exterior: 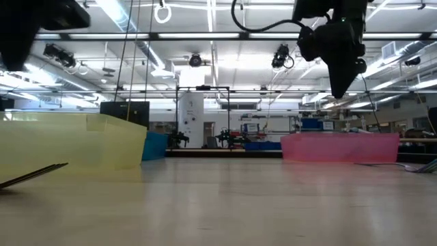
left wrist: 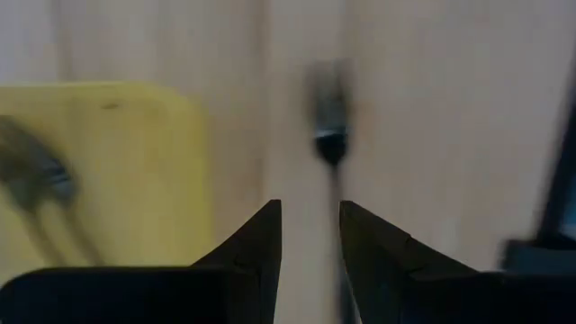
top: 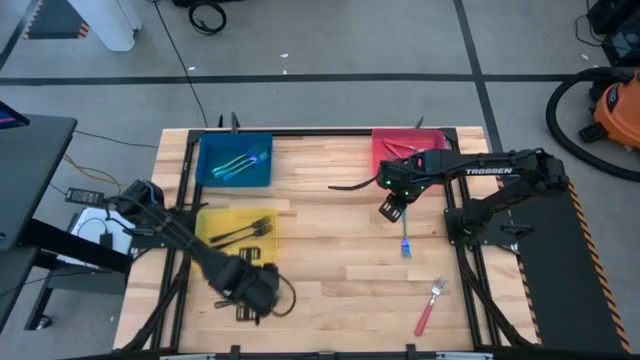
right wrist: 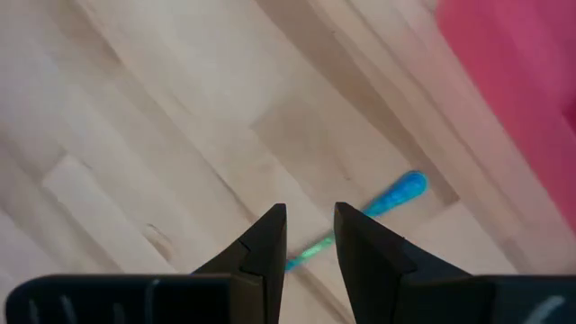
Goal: Sort silverware by color (type)
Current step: Put the black fork into the yellow bin
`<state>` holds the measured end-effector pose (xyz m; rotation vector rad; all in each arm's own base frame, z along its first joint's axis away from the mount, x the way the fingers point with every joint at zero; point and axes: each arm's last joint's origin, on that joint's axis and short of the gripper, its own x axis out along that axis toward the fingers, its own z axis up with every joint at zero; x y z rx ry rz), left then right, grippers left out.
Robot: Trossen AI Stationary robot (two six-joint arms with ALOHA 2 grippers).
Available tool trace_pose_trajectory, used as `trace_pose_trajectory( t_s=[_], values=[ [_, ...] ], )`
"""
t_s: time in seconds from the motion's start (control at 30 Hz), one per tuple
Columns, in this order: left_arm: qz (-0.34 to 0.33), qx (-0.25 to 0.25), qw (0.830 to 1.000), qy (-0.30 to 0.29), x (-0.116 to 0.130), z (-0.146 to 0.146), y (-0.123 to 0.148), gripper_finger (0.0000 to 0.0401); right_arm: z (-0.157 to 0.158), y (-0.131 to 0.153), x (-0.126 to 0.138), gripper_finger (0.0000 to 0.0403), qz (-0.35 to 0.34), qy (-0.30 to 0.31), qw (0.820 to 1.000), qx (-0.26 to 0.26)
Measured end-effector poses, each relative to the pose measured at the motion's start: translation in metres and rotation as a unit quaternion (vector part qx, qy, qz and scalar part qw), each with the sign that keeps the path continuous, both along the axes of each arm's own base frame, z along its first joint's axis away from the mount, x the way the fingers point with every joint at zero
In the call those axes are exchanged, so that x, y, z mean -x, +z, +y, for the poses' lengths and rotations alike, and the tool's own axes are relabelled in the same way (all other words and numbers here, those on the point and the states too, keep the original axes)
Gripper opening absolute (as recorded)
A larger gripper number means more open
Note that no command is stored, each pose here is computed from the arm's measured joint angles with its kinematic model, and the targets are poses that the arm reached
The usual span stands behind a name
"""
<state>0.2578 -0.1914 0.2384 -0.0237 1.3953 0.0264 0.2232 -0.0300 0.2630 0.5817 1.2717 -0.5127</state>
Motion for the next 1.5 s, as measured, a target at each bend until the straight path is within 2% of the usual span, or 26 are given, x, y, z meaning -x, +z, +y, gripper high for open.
trace_pose_trajectory(
  t_s=[0.2, 0.57, 0.73, 0.93, 1.1, 1.37, 1.5],
  values=[
    [-0.030, 0.035, 0.999, 0.021, 0.013, -0.028, 0.001, 0.0114, 0.016, 0.002, -0.007, 0.0104, -0.032, 0.013, 0.999, -0.003],
    [-0.060, 0.022, 0.997, 0.053, 0.027, -0.043, 0.000, 0.0114, 0.040, 0.004, -0.015, 0.0104, -0.073, 0.031, 0.997, -0.014],
    [-0.056, 0.021, 0.996, 0.072, 0.031, -0.040, -0.025, 0.0114, 0.048, 0.005, -0.017, 0.0104, -0.083, 0.032, 0.996, -0.021],
    [-0.037, 0.010, 0.996, 0.086, 0.039, -0.034, -0.042, 0.0114, 0.057, 0.006, -0.019, 0.0104, -0.101, 0.050, 0.993, -0.023],
    [-0.039, 0.030, 0.995, 0.087, 0.040, -0.033, -0.057, 0.0114, 0.062, 0.008, -0.021, 0.0104, -0.117, 0.059, 0.991, -0.025],
    [-0.031, 0.030, 0.992, 0.114, 0.046, -0.023, -0.079, 0.0114, 0.067, 0.009, -0.024, 0.0104, -0.134, 0.068, 0.988, -0.027],
    [-0.037, 0.061, 0.992, 0.106, 0.047, -0.024, -0.088, 0.0114, 0.067, 0.009, -0.024, 0.0104, -0.134, 0.069, 0.988, -0.027]
  ],
)
